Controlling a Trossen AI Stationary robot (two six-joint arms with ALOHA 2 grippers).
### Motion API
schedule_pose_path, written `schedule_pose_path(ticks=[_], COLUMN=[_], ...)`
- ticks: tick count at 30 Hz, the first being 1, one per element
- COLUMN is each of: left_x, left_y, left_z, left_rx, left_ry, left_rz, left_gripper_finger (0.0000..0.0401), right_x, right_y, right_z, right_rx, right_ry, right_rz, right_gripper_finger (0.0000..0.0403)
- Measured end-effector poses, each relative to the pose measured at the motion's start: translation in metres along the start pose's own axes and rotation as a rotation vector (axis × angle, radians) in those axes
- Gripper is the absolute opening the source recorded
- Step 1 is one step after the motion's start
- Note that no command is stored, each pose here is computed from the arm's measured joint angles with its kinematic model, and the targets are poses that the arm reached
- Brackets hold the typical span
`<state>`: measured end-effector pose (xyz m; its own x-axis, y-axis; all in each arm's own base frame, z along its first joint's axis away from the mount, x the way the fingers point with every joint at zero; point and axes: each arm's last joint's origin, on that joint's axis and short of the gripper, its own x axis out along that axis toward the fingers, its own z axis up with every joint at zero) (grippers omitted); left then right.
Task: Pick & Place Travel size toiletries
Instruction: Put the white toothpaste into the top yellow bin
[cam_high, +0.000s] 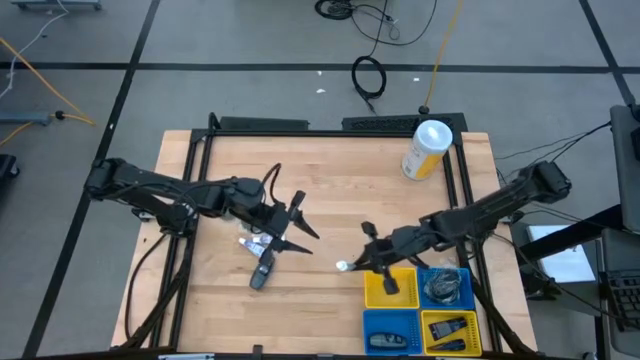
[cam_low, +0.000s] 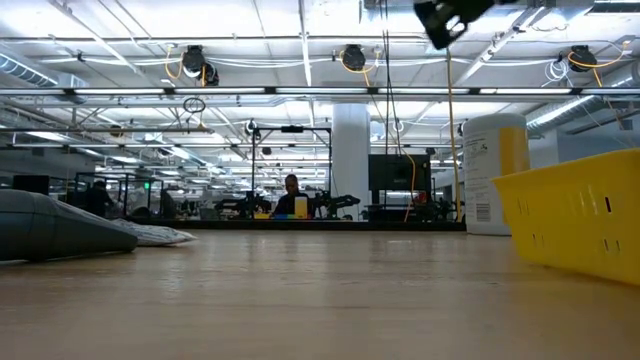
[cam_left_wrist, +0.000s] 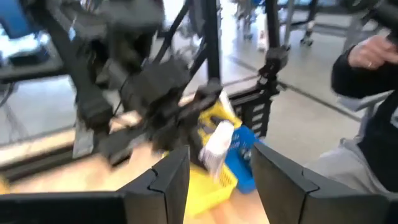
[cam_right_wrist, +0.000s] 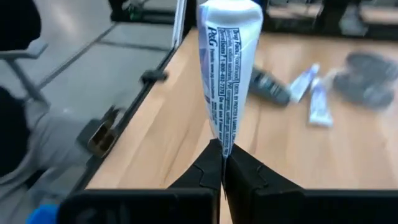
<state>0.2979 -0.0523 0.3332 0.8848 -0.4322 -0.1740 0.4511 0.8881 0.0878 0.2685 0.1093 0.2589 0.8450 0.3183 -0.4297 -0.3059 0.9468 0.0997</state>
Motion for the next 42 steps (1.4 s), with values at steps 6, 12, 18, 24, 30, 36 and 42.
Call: schedule_pose_path(ticks=[6, 12, 18, 24, 30, 36, 42], left_x=[-0.001, -0.001, -0.002, -0.004, -0.007, -0.011, -0.013], left_y=[0.001, 0.001, 0.000, -0.002, -0.004, -0.005, -0.006], left_z=[-0.006, -0.011, -0.017, -0.025, -0.035, -0.042, -0.047], left_rx=[-0.068, -0.111, -0.168, -0.230, -0.310, -0.371, -0.393], left_ry=[0.073, 0.119, 0.181, 0.267, 0.370, 0.453, 0.512], left_rz=[0.075, 0.095, 0.092, 0.090, 0.093, 0.146, 0.173], left_gripper_finger=[0.0153, 0.0152, 0.0152, 0.0152, 0.0152, 0.0152, 0.0152], right_x=[-0.017, -0.028, -0.034, -0.039, -0.043, -0.045, -0.044], right_y=[0.014, 0.024, 0.037, 0.047, 0.052, 0.055, 0.053], right_z=[-0.017, -0.033, -0.044, -0.051, -0.057, -0.059, -0.062], right_rx=[0.122, 0.262, 0.394, 0.497, 0.565, 0.575, 0.567], right_ry=[0.202, 0.377, 0.506, 0.607, 0.679, 0.705, 0.699], right_rz=[0.013, -0.015, 0.030, 0.047, 0.033, 0.039, 0.017], right_gripper_finger=[0.0000, 0.0000, 0.0000, 0.0000, 0.0000, 0.0000, 0.0000])
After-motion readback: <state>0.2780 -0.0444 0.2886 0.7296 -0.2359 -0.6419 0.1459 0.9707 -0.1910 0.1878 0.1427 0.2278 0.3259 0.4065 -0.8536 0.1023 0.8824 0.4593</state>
